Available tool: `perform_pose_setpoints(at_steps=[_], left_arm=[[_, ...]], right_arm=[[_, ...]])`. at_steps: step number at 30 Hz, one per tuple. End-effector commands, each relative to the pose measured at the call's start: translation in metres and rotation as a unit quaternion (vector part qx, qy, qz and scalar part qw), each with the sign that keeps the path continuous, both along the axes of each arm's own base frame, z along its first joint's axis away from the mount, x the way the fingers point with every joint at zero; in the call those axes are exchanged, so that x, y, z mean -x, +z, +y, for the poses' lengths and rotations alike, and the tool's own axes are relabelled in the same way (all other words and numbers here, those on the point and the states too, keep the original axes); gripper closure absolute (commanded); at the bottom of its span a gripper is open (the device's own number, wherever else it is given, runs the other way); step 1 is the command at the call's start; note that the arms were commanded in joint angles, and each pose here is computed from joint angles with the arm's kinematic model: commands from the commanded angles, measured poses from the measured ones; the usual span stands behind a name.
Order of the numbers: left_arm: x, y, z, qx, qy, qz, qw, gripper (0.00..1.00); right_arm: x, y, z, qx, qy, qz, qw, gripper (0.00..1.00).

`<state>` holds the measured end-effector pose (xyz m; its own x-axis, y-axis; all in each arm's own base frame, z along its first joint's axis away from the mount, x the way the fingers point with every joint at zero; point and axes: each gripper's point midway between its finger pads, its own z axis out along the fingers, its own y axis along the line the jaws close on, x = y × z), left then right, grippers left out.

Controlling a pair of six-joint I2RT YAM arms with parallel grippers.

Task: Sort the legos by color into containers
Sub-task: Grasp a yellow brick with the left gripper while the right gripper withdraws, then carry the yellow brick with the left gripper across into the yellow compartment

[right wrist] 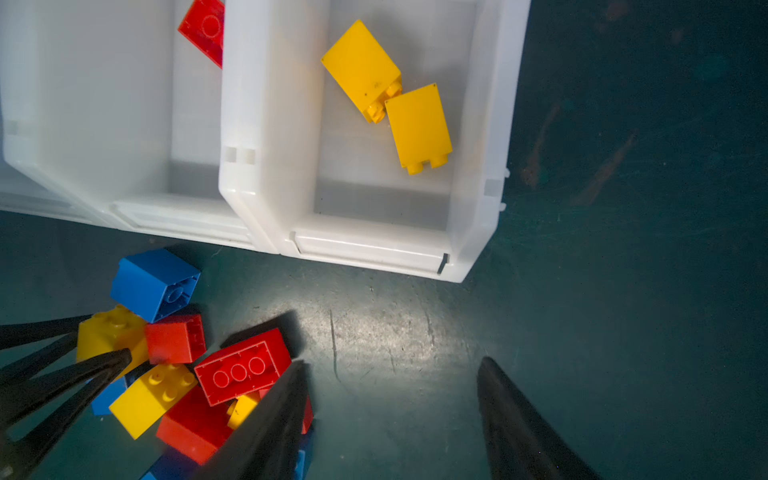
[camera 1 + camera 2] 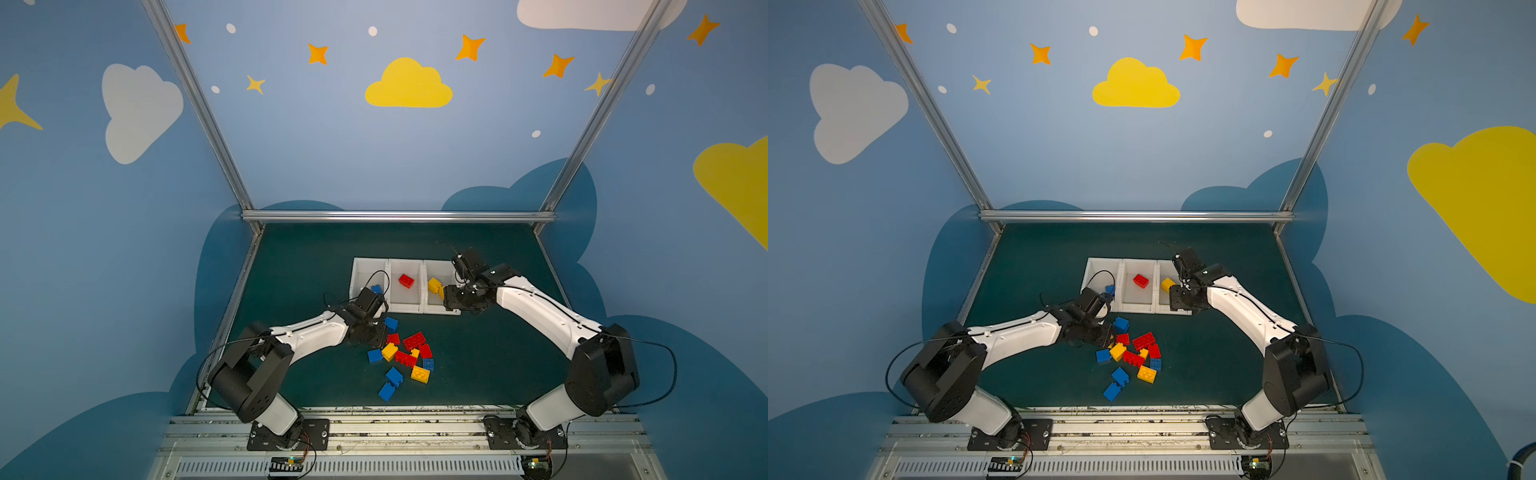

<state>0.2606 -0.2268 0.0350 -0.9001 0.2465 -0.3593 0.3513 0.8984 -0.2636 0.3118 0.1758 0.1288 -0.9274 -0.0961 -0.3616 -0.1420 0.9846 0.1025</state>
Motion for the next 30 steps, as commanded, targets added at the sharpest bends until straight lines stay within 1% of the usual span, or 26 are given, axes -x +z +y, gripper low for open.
perform_pose_setpoints(at_steps=[1, 4, 7, 11, 15, 19, 23, 27, 30], left_arm=[[0.001, -0.006, 0.001, -0.013, -0.009, 0.003, 1.0, 0.6], [0.0, -0.007, 0.0, -0.016, -0.014, 0.004, 1.0, 0.66], [-0.001, -0.005, 0.0, -0.016, -0.013, 0.001, 1.0, 0.7], [-0.002, 0.009, -0.003, -0.004, -0.014, -0.008, 1.0, 0.71], [-0.011, 0.036, -0.009, 0.01, -0.022, -0.039, 0.999, 0.71], [-0.033, 0.069, -0.029, 0.031, -0.041, -0.072, 0.996, 0.7], [-0.055, 0.093, -0.057, 0.067, -0.055, -0.096, 0.992, 0.71], [-0.08, 0.107, -0.089, 0.09, -0.077, -0.109, 0.987, 0.7], [-0.096, 0.115, -0.116, 0.109, -0.099, -0.114, 0.983, 0.7]], right_arm=[[0.003, 0.006, 0.0, -0.008, -0.005, -0.005, 1.0, 0.37], [0.004, 0.007, -0.001, -0.008, -0.007, -0.007, 1.0, 0.38], [0.004, 0.01, -0.001, -0.008, -0.005, -0.011, 1.0, 0.4], [0.005, 0.018, -0.005, -0.005, -0.008, -0.02, 1.0, 0.41], [0.004, 0.029, -0.008, -0.009, -0.006, -0.034, 0.999, 0.41], [0.002, 0.038, -0.013, -0.011, -0.005, -0.049, 0.999, 0.42], [0.003, 0.045, -0.021, -0.011, -0.006, -0.058, 0.998, 0.42], [0.004, 0.05, -0.033, -0.004, -0.001, -0.08, 0.997, 0.43], [0.006, 0.054, -0.046, 0.0, -0.009, -0.092, 0.996, 0.43]])
